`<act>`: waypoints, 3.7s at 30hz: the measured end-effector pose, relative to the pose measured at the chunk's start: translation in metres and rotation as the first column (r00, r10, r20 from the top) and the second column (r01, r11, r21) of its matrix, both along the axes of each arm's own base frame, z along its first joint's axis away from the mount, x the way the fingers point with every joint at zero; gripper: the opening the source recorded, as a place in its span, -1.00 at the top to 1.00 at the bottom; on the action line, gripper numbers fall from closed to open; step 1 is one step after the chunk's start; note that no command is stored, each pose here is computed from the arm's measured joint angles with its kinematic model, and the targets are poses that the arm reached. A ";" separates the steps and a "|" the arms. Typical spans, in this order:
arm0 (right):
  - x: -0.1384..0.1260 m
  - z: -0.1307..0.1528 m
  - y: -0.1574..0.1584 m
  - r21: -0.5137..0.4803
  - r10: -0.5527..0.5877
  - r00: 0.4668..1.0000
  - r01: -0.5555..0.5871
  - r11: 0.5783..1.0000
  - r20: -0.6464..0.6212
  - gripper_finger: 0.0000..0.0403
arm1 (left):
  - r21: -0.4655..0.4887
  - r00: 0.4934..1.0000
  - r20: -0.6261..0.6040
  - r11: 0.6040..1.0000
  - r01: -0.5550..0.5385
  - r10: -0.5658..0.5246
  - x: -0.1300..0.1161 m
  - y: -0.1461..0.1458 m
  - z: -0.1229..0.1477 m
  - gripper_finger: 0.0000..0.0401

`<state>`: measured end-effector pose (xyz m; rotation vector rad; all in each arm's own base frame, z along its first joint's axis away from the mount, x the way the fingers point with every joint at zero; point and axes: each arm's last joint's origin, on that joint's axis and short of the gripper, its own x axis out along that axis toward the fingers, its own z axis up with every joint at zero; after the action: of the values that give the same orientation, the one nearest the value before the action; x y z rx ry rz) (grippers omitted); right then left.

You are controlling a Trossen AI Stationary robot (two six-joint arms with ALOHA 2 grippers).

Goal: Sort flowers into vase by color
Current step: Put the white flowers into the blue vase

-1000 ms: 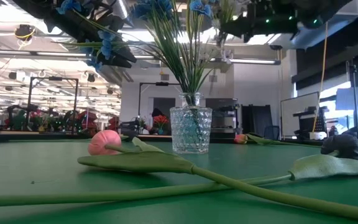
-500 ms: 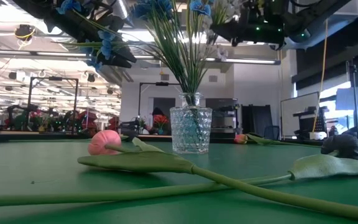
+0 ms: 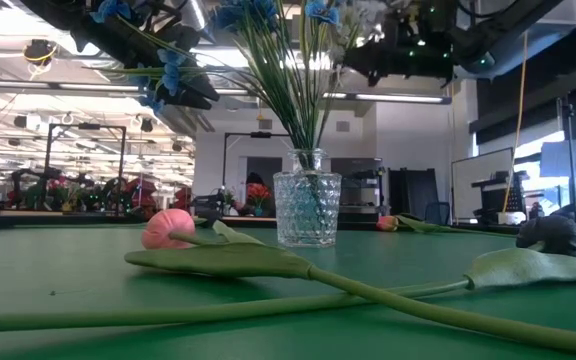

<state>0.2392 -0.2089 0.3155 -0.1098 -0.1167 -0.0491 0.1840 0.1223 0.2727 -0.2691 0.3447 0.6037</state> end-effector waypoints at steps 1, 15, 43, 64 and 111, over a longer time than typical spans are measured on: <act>0.001 -0.003 -0.001 0.006 0.000 1.000 0.000 1.000 -0.007 0.97 | 0.001 1.000 -0.001 1.000 -0.003 0.003 0.000 0.000 0.000 0.16; 0.004 0.002 -0.004 -0.001 0.021 1.000 -0.021 1.000 -0.013 0.96 | 0.009 1.000 -0.006 1.000 -0.021 0.021 0.000 0.001 0.000 0.16; 0.028 -0.014 -0.006 -0.058 0.032 0.999 -0.034 0.998 -0.031 0.96 | 0.007 1.000 -0.007 1.000 -0.022 0.022 0.000 0.001 0.000 0.16; 0.023 -0.012 -0.002 -0.035 0.032 0.996 -0.035 0.999 -0.083 0.96 | 0.007 1.000 -0.008 1.000 -0.022 0.022 0.000 0.001 0.000 0.16; 0.036 0.054 0.033 -0.096 0.141 0.989 -0.136 0.986 0.042 0.96 | 0.055 0.871 0.047 0.872 0.487 -0.490 0.124 0.063 0.068 0.16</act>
<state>0.2748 -0.1757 0.3697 -0.1937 -0.1755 0.0926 0.3084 0.1857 0.3410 -0.1490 0.3264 0.0995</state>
